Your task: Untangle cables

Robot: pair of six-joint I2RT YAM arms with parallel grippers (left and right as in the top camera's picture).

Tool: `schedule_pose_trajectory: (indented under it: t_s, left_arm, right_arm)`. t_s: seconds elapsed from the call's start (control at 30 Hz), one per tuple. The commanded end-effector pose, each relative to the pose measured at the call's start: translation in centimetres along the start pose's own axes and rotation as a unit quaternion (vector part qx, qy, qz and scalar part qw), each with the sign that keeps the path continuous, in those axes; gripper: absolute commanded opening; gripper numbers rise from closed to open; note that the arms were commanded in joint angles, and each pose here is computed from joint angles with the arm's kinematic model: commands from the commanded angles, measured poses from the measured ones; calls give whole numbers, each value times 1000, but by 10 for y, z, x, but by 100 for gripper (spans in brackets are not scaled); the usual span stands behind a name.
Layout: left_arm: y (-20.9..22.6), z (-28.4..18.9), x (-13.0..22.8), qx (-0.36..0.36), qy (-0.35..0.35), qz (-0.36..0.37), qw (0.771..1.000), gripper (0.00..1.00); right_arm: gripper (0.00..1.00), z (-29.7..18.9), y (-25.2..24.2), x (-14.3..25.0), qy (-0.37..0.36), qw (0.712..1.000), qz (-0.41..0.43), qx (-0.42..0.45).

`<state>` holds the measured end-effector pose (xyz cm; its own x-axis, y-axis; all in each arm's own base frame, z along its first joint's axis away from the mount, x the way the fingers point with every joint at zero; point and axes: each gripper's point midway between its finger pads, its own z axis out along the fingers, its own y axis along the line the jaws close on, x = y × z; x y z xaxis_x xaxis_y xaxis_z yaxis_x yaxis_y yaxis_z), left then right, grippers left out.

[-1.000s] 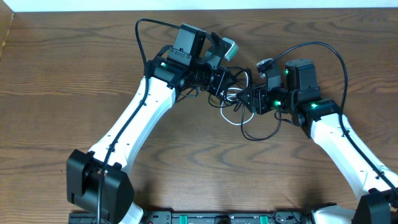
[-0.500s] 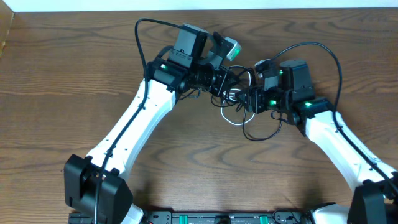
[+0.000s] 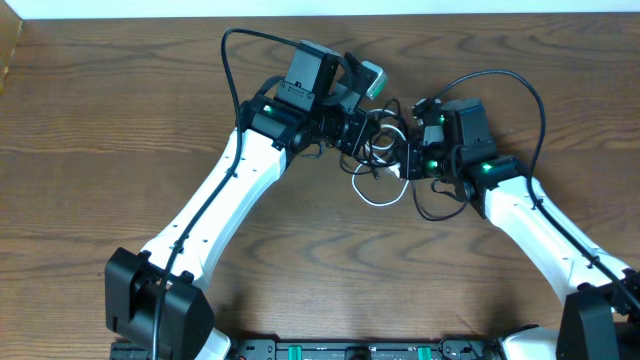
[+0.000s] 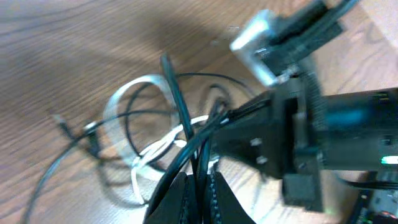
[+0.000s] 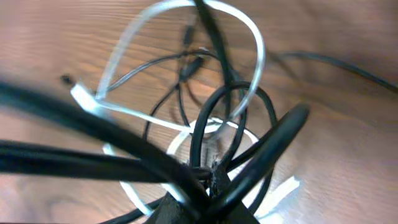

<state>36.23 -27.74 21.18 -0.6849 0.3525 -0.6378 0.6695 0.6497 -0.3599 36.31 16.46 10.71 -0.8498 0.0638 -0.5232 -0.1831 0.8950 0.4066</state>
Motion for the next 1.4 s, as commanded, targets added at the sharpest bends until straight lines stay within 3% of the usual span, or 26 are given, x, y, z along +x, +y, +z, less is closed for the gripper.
schedule_pose_trajectory:
  t_s: [0.0,0.13,0.33,0.63,0.83,0.87,1.0,1.37]
  left_arm:
    - [31,-21,-11,-64,-27,4,998,8]
    - [66,-38,-13,-96,-39,-23,994,8]
    - [103,-59,-10,-123,-52,-61,989,8]
    - [48,-46,-13,6,-48,-29,998,8]
    - [14,-43,-14,83,-48,-12,995,16]
    - [11,-43,-14,89,-48,-10,995,17]
    - [1,-38,-13,96,-42,-2,995,45]
    - [-20,-29,-10,112,-30,20,993,47]
  right_arm:
    - [1,-17,-44,-10,-38,990,52,126]
    - [1,-31,-68,-4,-30,982,70,174]
    - [1,-49,-73,-10,-40,982,72,167]
    - [1,-48,-44,-19,-55,992,44,109]
    - [1,-46,-31,-28,-69,994,35,79]
    - [1,-46,-28,-29,-70,994,34,72]
    - [1,-45,-14,-33,-74,996,28,35]
    - [1,-40,22,-32,-75,997,0,-17]
